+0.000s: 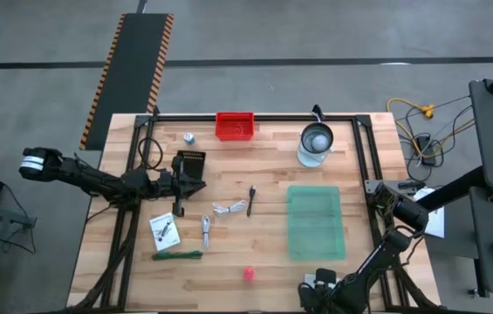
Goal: Pick and place items into bin
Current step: Put the bottom card reader box into the red bin
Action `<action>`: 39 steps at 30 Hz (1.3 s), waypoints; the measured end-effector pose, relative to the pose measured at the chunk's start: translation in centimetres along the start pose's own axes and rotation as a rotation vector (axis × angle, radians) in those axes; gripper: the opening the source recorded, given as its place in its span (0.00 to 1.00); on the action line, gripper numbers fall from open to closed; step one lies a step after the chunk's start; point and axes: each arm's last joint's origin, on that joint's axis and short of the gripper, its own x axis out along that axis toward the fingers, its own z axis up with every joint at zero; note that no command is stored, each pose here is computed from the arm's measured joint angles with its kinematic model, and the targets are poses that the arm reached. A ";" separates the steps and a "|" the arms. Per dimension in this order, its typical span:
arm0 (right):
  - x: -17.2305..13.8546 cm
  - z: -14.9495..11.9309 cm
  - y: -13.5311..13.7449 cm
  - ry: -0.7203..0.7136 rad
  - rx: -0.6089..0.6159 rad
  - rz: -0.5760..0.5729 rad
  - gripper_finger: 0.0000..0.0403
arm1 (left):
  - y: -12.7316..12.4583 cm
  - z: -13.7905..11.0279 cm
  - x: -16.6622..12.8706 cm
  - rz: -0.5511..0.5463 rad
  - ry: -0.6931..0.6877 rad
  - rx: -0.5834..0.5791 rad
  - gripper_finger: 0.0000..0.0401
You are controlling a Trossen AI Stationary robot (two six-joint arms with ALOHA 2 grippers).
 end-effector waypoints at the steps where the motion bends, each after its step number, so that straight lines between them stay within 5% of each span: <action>1: 0.0 0.0 0.0 0.000 0.000 0.000 0.26 | 0.0 0.0 0.0 0.000 0.000 0.000 0.03; 19: 0.1 -0.2 -0.1 0.008 -0.021 -0.010 0.03 | 0.0 0.0 0.0 0.000 0.000 0.000 0.03; 39: -0.3 0.1 0.0 -0.066 -0.036 -0.034 0.02 | 0.0 0.0 0.0 0.000 0.001 0.000 0.03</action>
